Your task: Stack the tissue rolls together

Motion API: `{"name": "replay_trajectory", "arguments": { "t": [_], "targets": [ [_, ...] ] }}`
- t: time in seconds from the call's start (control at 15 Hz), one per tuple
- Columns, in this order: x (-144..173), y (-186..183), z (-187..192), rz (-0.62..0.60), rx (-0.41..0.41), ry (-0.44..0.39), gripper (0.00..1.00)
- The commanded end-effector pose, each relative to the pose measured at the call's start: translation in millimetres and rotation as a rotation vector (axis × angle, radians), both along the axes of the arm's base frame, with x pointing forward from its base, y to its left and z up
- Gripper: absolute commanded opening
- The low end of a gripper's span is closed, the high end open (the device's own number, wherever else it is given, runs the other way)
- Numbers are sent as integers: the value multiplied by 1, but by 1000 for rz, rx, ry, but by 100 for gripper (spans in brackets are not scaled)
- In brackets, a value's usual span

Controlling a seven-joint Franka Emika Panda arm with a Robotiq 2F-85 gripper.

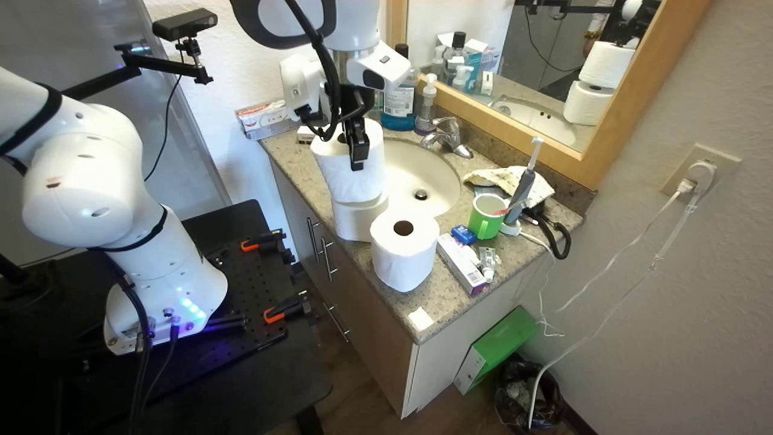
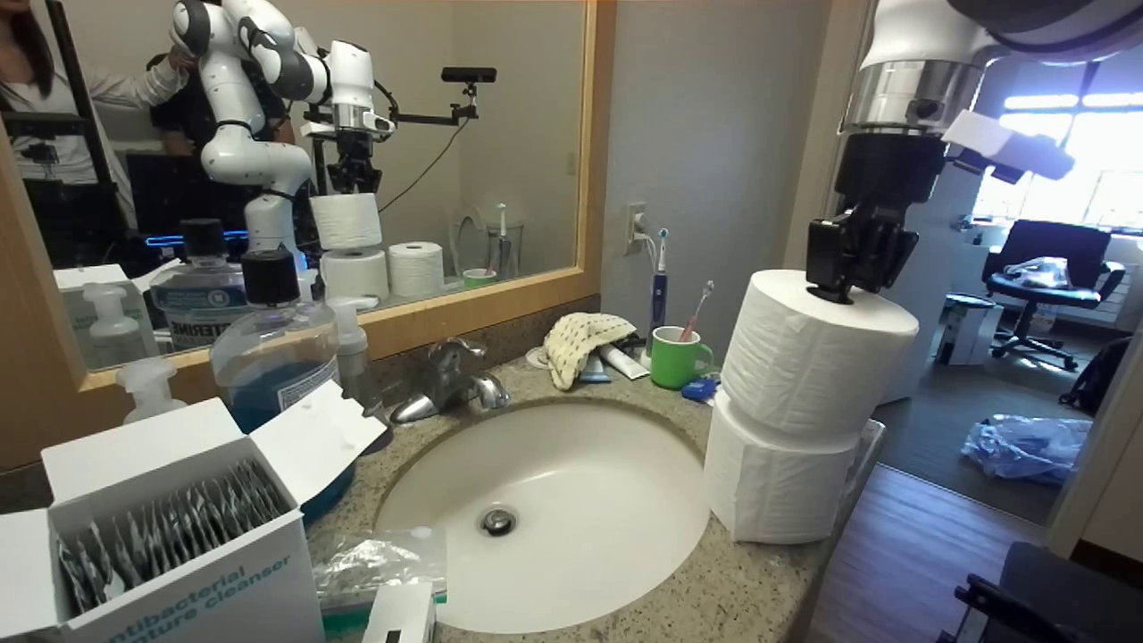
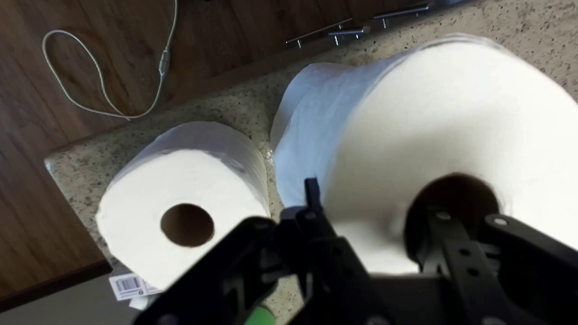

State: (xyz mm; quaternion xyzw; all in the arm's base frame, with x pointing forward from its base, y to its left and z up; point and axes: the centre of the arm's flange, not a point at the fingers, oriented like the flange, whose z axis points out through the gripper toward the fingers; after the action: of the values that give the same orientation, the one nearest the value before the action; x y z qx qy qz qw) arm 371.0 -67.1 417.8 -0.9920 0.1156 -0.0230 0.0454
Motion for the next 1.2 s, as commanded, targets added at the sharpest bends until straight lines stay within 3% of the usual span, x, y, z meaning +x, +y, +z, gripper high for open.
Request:
{"name": "replay_trajectory", "arguments": {
  "t": [0.0, 0.47, 1.13],
  "targets": [
    [-1, -1, 5, 10, 23, -19, 14],
    [17, 13, 5, 51, 19, -7, 14],
    [39, 2, 1, 81, 23, 13, 14]
  ]
}}
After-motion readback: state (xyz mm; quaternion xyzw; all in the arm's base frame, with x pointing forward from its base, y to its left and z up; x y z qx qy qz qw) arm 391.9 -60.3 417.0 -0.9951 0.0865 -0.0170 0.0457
